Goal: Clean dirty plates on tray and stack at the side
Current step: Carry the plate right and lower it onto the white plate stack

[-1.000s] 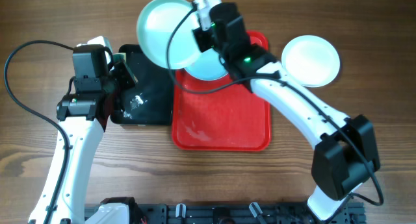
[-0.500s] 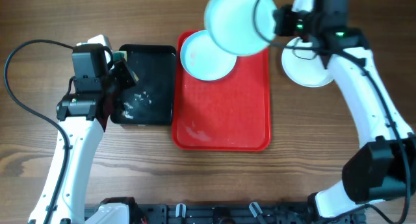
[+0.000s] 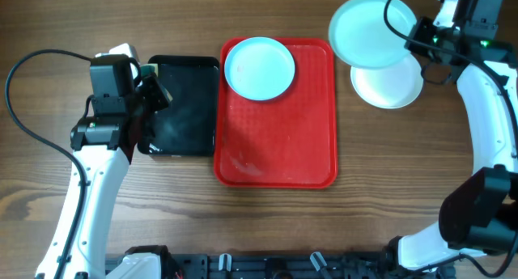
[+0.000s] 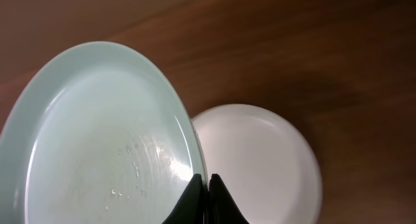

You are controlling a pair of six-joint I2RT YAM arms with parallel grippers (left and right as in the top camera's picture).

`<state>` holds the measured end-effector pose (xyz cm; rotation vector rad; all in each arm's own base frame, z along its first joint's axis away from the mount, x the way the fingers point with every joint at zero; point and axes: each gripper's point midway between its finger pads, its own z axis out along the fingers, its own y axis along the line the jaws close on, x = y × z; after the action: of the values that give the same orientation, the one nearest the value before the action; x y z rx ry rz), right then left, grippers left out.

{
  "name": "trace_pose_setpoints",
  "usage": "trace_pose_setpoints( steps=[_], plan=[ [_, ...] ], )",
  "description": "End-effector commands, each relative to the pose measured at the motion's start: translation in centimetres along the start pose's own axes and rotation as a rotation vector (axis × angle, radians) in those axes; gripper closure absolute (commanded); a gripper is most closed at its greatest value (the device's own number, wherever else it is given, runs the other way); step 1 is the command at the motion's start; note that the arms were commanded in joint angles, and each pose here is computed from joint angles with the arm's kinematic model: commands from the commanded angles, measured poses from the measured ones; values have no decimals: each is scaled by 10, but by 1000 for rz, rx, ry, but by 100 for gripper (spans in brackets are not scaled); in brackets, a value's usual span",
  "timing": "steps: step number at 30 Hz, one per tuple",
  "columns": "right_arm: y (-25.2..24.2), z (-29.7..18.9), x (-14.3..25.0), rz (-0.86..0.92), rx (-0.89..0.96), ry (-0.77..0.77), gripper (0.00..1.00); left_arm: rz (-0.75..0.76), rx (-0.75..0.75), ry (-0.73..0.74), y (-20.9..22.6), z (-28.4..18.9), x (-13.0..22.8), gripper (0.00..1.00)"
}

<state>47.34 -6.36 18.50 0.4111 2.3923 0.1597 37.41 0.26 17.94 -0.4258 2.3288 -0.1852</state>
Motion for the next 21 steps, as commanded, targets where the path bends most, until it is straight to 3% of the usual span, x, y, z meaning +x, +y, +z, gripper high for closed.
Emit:
trace_pose_setpoints(
  steps=[1,7,21],
  plan=[
    [-45,31,18,24,181,51,96,18,14,-10,-2,-2,-4,96],
    [-74,68,45,70,217,149,96,43,19,-8,-4,-2,-4,96],
    [-103,92,74,104,303,231,96,52,5,33,0,11,5,96]
  ],
)
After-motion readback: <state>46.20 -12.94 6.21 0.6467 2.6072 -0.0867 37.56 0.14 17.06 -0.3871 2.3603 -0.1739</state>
